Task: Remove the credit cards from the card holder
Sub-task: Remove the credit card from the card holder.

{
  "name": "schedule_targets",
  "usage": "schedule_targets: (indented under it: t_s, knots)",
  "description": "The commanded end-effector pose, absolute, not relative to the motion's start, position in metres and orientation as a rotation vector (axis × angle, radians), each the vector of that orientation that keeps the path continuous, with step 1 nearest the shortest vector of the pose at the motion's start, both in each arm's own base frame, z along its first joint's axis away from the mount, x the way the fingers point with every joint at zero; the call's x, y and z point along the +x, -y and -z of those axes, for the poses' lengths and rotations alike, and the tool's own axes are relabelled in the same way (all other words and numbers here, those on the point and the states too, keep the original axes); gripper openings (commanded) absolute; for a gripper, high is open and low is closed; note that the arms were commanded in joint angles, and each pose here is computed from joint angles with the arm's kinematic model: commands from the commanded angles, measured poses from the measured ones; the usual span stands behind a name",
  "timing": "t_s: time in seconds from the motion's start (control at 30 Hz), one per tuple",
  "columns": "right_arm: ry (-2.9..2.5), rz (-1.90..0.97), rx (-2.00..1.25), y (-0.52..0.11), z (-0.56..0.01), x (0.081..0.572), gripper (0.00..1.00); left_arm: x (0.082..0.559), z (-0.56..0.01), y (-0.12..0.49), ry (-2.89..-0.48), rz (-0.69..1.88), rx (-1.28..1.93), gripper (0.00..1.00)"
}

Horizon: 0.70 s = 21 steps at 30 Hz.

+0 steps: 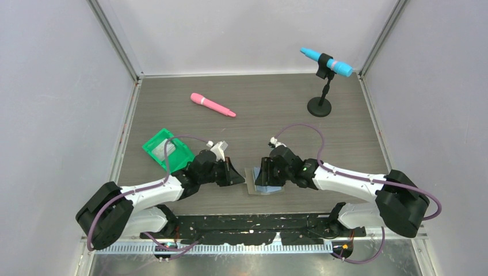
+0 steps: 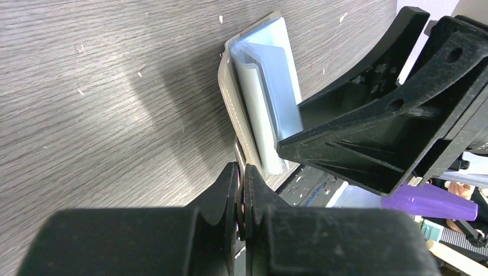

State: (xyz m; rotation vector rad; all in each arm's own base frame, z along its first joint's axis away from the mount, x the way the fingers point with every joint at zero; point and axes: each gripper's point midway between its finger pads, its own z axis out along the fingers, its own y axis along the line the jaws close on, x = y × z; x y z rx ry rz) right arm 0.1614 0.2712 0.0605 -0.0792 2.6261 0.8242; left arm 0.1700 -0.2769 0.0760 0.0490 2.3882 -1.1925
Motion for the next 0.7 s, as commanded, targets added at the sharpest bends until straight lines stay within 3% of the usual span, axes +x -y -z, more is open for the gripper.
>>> schedule_targets:
  t_s: [0.0,0.33,0.67]
  knots:
    - [-2.589,-0.784,-0.079,-0.266,-0.067,0.167,0.51,0.174,-0.083,0.277,-2.346,1.182,0.071,0.0]
    - [-2.574,-0.705,-0.081,-0.255,-0.074,0.171,0.52,0.174,-0.083,0.276,-2.348,1.175,0.071,0.0]
    - [-2.575,-0.596,-0.084,-0.241,-0.071,0.176,0.6,0.174,-0.083,0.275,-2.348,1.172,0.071,0.0]
